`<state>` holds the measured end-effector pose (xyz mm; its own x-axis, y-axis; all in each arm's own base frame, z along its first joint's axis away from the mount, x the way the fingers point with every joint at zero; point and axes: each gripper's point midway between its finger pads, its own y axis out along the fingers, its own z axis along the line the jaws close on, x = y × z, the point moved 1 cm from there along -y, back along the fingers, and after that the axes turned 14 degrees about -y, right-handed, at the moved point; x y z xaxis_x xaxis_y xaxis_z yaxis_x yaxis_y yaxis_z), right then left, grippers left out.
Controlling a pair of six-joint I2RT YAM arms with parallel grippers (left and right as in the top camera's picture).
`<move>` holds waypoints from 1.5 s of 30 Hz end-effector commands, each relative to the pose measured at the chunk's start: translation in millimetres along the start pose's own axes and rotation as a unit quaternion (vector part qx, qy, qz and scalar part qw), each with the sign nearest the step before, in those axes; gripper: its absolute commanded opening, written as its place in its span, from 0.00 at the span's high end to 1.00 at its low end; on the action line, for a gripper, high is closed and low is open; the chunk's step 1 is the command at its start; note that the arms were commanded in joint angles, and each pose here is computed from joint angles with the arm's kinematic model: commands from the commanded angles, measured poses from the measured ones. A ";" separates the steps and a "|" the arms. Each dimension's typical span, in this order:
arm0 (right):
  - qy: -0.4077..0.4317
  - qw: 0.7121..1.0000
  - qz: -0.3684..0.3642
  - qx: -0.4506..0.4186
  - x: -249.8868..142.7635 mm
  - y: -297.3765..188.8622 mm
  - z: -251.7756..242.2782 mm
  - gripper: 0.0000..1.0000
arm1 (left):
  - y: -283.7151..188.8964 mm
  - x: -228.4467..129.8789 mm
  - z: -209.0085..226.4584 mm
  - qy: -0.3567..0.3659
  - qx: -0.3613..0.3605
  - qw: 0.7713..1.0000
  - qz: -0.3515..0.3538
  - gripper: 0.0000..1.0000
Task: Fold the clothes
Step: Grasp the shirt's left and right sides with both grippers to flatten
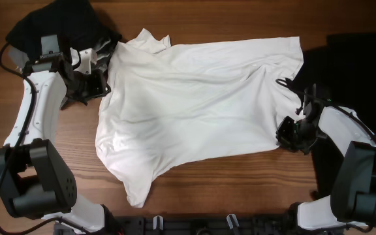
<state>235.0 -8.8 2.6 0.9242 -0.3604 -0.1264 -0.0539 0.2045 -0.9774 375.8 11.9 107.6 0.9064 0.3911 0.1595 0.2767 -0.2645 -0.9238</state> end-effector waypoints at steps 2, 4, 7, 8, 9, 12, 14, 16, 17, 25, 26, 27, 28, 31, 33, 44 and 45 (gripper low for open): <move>0.062 0.984 0.061 -0.157 -30.2 -2.5 -52.8 0.96 | 5.6 -3.5 2.9 0.005 0.003 1.000 0.009 0.68; 0.071 0.982 0.059 -0.163 -27.4 -9.4 -52.8 0.96 | 5.7 -5.3 3.5 0.004 0.004 1.000 0.013 0.66; 0.077 0.988 0.044 -0.127 -16.3 -15.1 -41.1 0.60 | 6.6 -10.5 3.6 0.002 0.006 1.000 0.023 0.72; 0.078 0.988 0.039 -0.124 -13.2 -17.5 -40.2 0.54 | 8.3 -12.4 3.3 0.004 0.007 1.000 0.025 0.72; 0.077 0.989 0.033 -0.120 -10.4 -21.7 -39.7 0.51 | 14.0 -17.1 2.3 0.022 0.006 0.999 0.030 0.72; 0.051 0.994 0.021 -0.094 -6.6 -28.5 -31.3 0.50 | 30.7 -22.1 0.7 0.046 0.004 0.999 0.025 0.70; 0.012 0.998 0.004 -0.057 -2.4 -34.7 -18.7 0.53 | 47.3 -22.7 -0.3 0.057 -0.001 0.998 0.014 0.78; -0.015 0.999 -0.014 -0.040 -1.1 -43.4 -12.4 0.56 | 68.6 -25.8 3.0 0.065 0.002 0.998 0.014 0.94; -0.018 0.999 -0.021 -0.038 -0.8 -46.8 -11.3 0.58 | 75.3 -26.8 5.2 0.064 0.002 0.998 0.016 0.96; -0.111 0.990 -0.065 0.061 8.5 -60.6 24.7 0.67 | 114.2 10.9 40.6 0.019 0.083 0.995 -0.055 0.96; -0.132 0.985 -0.070 0.086 9.6 -62.1 33.7 0.67 | 112.4 18.8 36.9 0.021 0.076 0.994 -0.070 0.96; -0.150 0.979 -0.077 0.113 10.9 -64.4 43.2 0.67 | 108.5 26.7 31.1 0.024 0.069 0.994 -0.079 0.96; -0.166 0.973 -0.083 0.134 11.6 -66.4 50.7 0.67 | 105.4 29.8 26.2 0.025 0.063 0.995 -0.079 0.96; -0.220 0.953 -0.097 0.183 11.2 -72.1 71.2 0.67 | 89.5 29.4 12.7 0.025 0.051 0.997 -0.055 0.85; -0.222 0.953 -0.091 0.184 7.7 -70.4 75.6 0.68 | 77.8 22.8 9.8 0.021 0.056 0.998 -0.035 0.76; -0.199 0.966 -0.027 0.163 -36.9 -13.4 88.4 0.78 | 61.5 -27.8 50.4 -0.040 0.080 0.995 0.045 0.96; -0.199 0.966 -0.023 0.162 -40.9 -7.9 85.5 0.78 | 70.4 -31.2 54.2 -0.040 0.080 0.995 0.046 0.96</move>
<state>241.9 83.3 40.8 0.9954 0.0283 0.0912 0.0645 0.5060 -0.8601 361.8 34.3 43.3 0.8917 0.4441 0.0876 0.1636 -0.1357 -0.9772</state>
